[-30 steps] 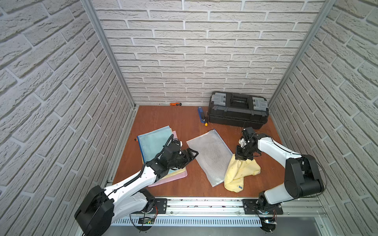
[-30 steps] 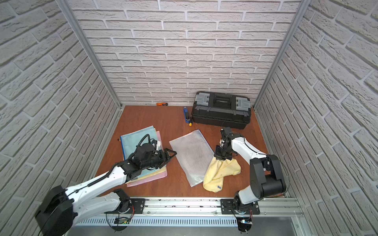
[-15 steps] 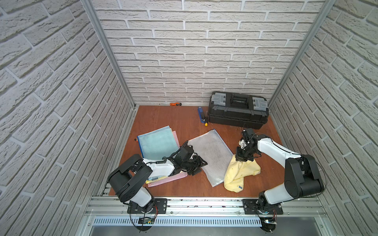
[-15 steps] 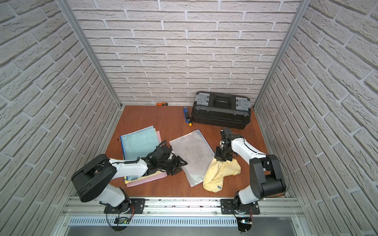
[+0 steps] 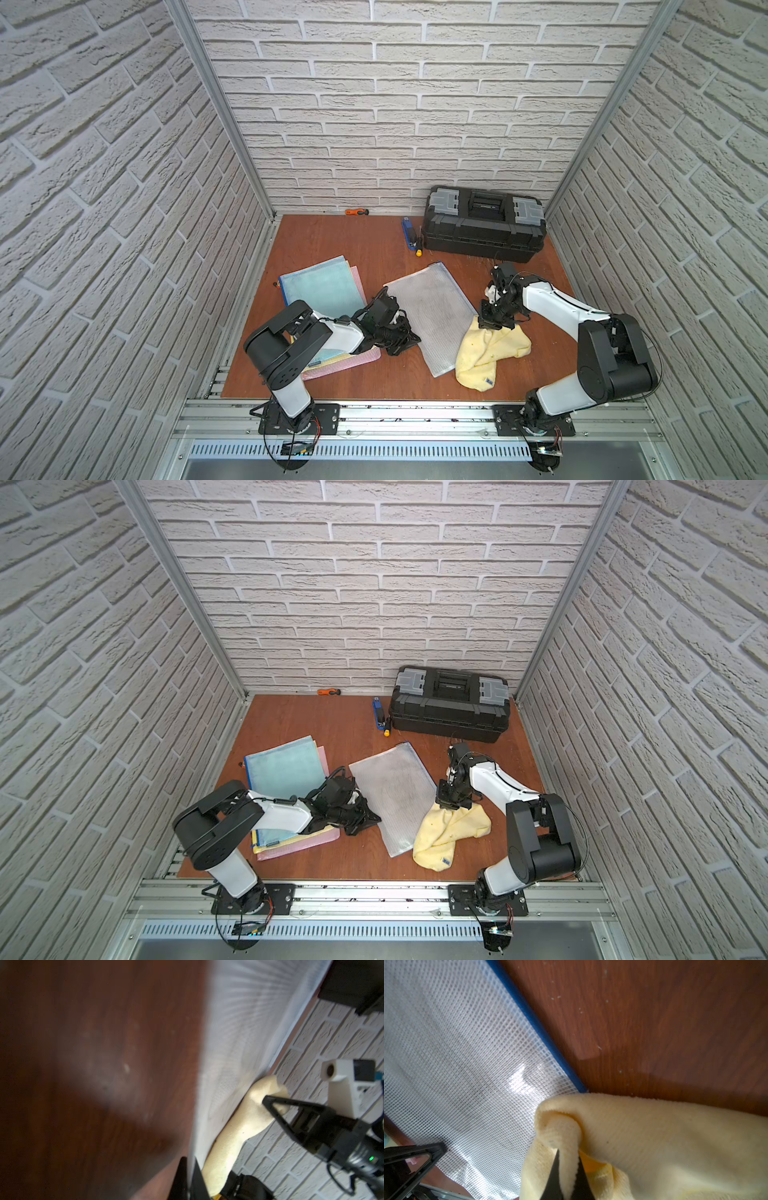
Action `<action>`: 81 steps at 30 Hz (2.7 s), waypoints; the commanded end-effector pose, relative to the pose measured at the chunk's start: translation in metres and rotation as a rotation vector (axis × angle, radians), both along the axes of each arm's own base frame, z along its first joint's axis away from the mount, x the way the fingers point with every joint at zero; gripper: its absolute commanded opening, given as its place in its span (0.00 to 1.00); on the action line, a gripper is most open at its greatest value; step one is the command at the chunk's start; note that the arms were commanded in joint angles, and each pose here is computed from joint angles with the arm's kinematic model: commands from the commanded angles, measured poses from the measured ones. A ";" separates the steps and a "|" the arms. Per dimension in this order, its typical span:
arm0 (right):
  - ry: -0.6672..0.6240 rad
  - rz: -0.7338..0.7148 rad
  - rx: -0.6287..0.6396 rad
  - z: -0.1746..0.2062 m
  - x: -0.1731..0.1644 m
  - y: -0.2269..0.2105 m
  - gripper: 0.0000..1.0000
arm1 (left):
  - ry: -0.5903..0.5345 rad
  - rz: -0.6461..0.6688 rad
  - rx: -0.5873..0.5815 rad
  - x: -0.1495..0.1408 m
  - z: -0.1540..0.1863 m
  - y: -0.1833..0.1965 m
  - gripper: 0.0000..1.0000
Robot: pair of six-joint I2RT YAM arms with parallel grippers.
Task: Wipe the document bag
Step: Adjust the document bag at the center of the board.
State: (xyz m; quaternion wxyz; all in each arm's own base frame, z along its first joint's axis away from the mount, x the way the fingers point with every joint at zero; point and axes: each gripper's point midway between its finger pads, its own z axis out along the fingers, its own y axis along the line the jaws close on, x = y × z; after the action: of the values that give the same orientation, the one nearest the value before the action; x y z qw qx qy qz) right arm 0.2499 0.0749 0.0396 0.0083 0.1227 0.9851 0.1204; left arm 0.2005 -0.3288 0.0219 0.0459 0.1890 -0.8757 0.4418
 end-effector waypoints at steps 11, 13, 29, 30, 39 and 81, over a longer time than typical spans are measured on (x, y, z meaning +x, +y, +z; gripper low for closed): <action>-0.149 0.025 0.053 0.072 0.015 0.009 0.02 | -0.135 -0.028 -0.183 0.027 0.049 -0.019 0.00; -0.216 0.029 0.058 0.102 0.022 0.009 0.02 | -0.203 -0.091 -0.053 0.028 0.055 -0.008 0.00; -0.543 -0.009 0.039 0.227 0.050 -0.004 0.02 | -0.750 -0.318 0.802 0.041 0.220 0.122 0.00; -0.550 -0.007 0.040 0.230 0.050 -0.004 0.02 | -0.746 -0.344 0.816 0.036 0.226 0.126 0.00; -0.581 -0.010 0.022 0.246 0.044 -0.009 0.02 | -0.704 -0.603 0.928 -0.003 0.246 0.105 0.00; -0.535 -0.001 0.061 0.215 0.027 -0.006 0.02 | -0.707 -0.877 0.970 -0.013 0.221 0.102 0.00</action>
State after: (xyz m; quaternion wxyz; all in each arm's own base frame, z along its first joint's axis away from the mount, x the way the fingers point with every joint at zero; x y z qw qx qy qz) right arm 0.2720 0.0660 0.2440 0.2379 0.0904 0.9535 0.1614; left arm 0.2050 -0.2154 0.2428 -0.1694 -0.2979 -0.9366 -0.0729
